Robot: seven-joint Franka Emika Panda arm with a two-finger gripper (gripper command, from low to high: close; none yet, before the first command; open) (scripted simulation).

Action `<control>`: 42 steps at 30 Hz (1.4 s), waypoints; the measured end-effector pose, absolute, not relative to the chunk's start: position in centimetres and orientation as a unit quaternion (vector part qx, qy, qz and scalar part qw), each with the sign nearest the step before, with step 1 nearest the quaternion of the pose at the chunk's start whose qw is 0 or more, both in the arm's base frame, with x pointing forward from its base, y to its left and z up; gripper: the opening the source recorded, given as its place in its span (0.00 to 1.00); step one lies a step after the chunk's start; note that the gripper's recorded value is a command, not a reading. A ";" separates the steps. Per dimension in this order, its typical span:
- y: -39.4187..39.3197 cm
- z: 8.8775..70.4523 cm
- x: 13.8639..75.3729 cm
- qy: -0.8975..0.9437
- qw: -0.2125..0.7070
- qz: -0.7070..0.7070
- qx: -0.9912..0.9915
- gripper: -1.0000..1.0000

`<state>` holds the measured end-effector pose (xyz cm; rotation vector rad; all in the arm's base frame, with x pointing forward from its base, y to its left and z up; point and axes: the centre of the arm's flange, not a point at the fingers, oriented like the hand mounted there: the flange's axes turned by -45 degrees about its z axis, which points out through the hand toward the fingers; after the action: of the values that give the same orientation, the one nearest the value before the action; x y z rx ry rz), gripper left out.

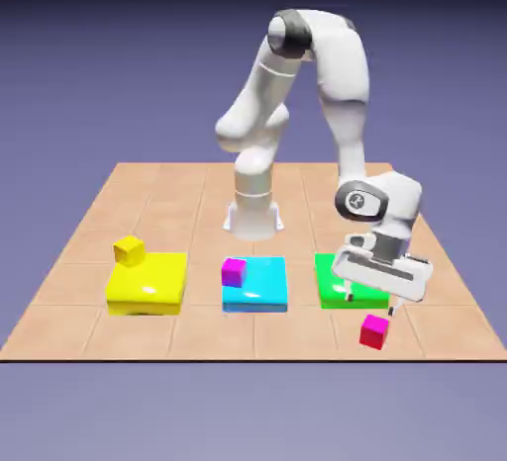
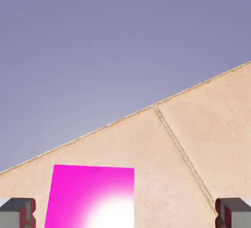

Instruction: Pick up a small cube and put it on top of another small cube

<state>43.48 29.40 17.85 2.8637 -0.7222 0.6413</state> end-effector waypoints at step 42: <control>3.6 23.2 47.3 -0.372 0.207 0.244 0.871 0.00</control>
<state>47.27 3.63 23.19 2.4271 -1.0360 0.6782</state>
